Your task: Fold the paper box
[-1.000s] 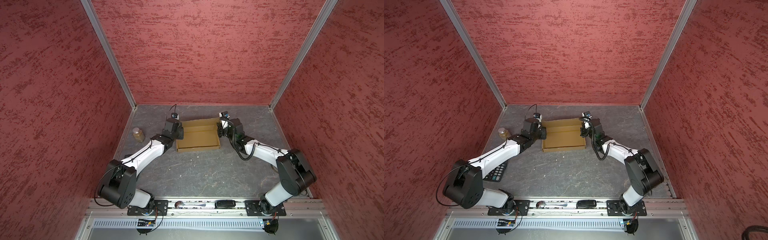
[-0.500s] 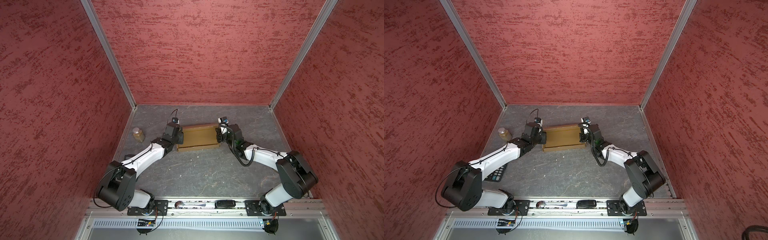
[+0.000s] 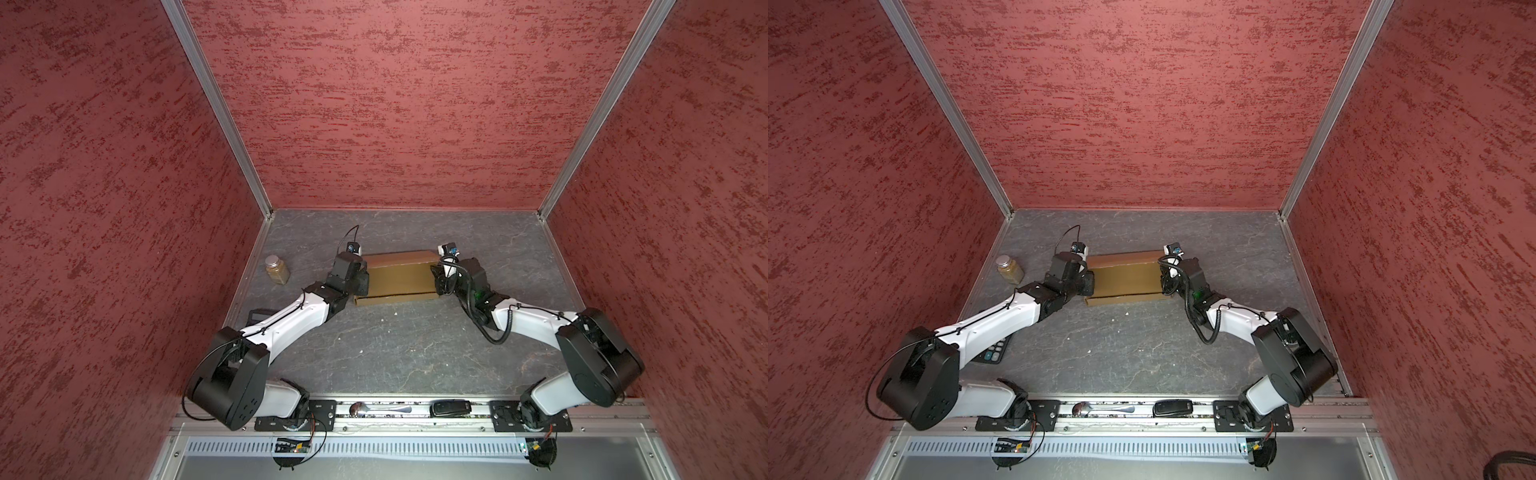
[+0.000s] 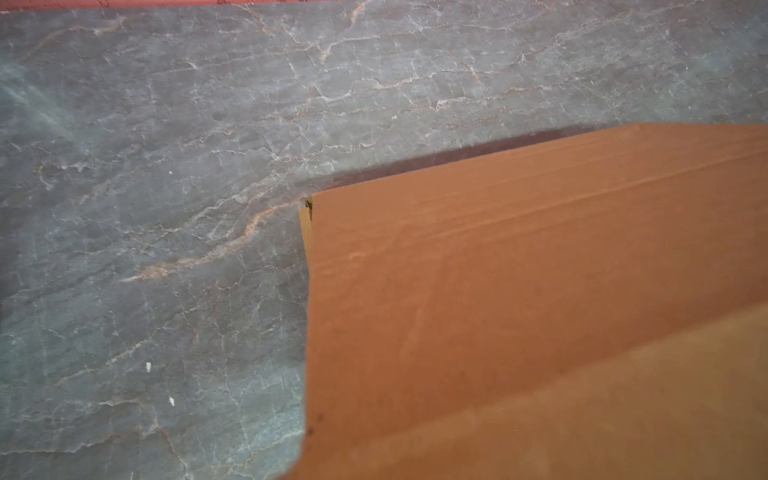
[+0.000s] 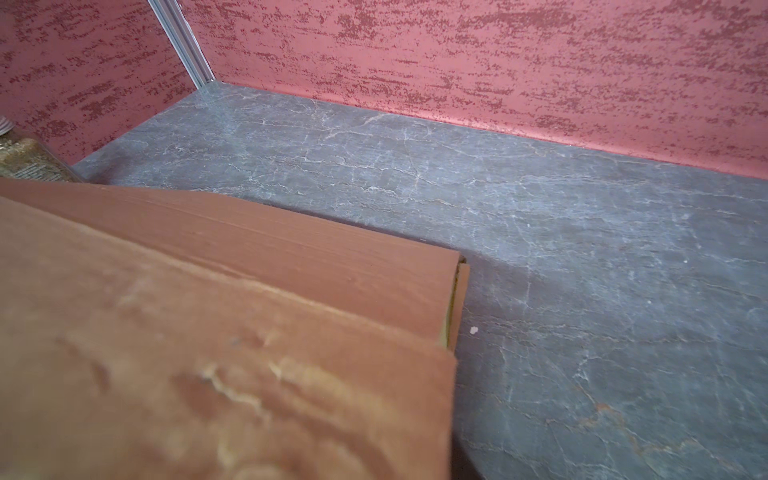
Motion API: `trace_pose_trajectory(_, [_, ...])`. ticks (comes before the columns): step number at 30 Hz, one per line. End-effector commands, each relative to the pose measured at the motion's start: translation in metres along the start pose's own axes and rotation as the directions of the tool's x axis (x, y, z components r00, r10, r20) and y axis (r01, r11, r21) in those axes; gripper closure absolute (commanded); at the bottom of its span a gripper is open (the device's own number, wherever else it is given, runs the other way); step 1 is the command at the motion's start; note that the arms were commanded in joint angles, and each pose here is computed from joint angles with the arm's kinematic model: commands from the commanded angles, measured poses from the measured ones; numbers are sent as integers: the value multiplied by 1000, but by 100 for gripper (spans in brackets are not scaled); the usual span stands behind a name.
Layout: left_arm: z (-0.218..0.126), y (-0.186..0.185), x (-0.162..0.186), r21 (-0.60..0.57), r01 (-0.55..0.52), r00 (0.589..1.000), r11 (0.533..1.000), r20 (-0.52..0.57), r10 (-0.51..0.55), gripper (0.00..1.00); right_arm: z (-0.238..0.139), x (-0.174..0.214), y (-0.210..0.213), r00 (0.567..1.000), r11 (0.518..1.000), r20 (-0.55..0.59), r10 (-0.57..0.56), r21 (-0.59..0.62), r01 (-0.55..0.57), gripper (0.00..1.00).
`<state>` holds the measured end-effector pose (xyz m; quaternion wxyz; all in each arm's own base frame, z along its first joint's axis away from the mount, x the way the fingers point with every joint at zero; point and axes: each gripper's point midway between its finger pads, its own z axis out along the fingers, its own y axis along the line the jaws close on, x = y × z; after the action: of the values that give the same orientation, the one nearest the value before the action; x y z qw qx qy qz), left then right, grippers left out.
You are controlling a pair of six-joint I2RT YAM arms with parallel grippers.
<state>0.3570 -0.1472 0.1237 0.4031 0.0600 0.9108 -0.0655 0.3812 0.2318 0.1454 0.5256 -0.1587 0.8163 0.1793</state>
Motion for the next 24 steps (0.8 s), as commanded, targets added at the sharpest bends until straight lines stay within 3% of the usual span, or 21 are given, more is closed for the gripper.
trace_pose_trajectory(1, [-5,-10,5,43,-8,1000,999,-2,8,82,-6,-17,16,998,998,63,10,-60,-6,73])
trace_pose_trajectory(12, [-10,-3,16,11,-7,1000,1000,-11,7,63,-4,-16,15,997,998,73,23,-59,-19,71])
trace_pose_trajectory(24, [-8,0,19,-3,-12,1000,1000,-15,12,60,-9,-11,14,997,998,69,33,-57,-29,62])
